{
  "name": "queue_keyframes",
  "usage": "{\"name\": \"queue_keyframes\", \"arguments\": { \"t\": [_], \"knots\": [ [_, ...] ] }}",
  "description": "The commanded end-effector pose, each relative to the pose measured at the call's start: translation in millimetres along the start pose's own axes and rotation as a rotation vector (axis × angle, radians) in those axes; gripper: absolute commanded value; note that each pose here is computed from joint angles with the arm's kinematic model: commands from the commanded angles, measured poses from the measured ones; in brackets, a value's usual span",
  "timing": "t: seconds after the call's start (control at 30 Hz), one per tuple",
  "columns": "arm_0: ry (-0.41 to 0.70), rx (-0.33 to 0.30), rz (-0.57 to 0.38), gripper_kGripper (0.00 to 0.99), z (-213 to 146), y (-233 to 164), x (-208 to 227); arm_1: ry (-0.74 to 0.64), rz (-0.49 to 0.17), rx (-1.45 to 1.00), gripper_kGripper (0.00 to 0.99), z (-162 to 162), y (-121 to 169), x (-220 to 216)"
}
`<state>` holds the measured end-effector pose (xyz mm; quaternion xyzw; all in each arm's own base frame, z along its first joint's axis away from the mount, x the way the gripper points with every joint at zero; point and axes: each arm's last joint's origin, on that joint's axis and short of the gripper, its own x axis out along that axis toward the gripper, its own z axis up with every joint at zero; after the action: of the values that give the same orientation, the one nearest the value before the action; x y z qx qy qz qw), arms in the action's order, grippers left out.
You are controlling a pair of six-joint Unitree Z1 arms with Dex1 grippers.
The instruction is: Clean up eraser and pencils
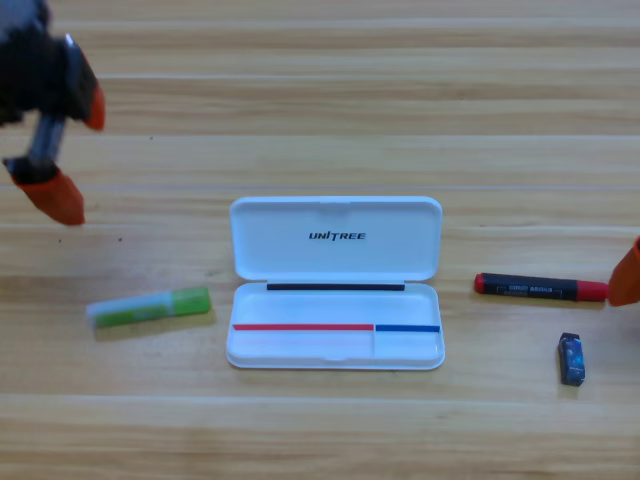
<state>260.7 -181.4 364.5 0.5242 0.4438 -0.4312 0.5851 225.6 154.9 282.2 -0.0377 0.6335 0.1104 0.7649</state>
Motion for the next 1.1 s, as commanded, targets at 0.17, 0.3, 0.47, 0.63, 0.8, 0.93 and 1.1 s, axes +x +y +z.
{"name": "queue_keyframes", "arguments": {
  "t": [0.17,0.3,0.47,0.63,0.8,0.93,1.1],
  "knots": [
    [0.102,-0.014,-0.116,0.983,7,11,56,0.153,0.044,0.177,0.907,32,32,60],
    [0.104,-0.037,-0.14,0.977,8,14,74,0.189,0.018,0.196,0.81,36,35,79],
    [0.118,-0.112,-0.181,0.977,6,29,98,0.236,-0.029,0.204,0.808,34,33,99],
    [0.098,-0.206,-0.175,0.977,2,32,114,0.262,-0.052,0.206,0.762,33,32,112],
    [0.088,-0.229,-0.179,0.979,-5,21,141,0.281,-0.063,0.204,0.479,33,33,129],
    [0.082,-0.222,-0.2,0.98,-11,9,158,0.296,-0.07,0.204,0.394,34,33,139],
    [0.082,-0.202,-0.219,0.982,-15,0,170,0.316,-0.081,0.204,0.341,32,33,146]
  ]
}}
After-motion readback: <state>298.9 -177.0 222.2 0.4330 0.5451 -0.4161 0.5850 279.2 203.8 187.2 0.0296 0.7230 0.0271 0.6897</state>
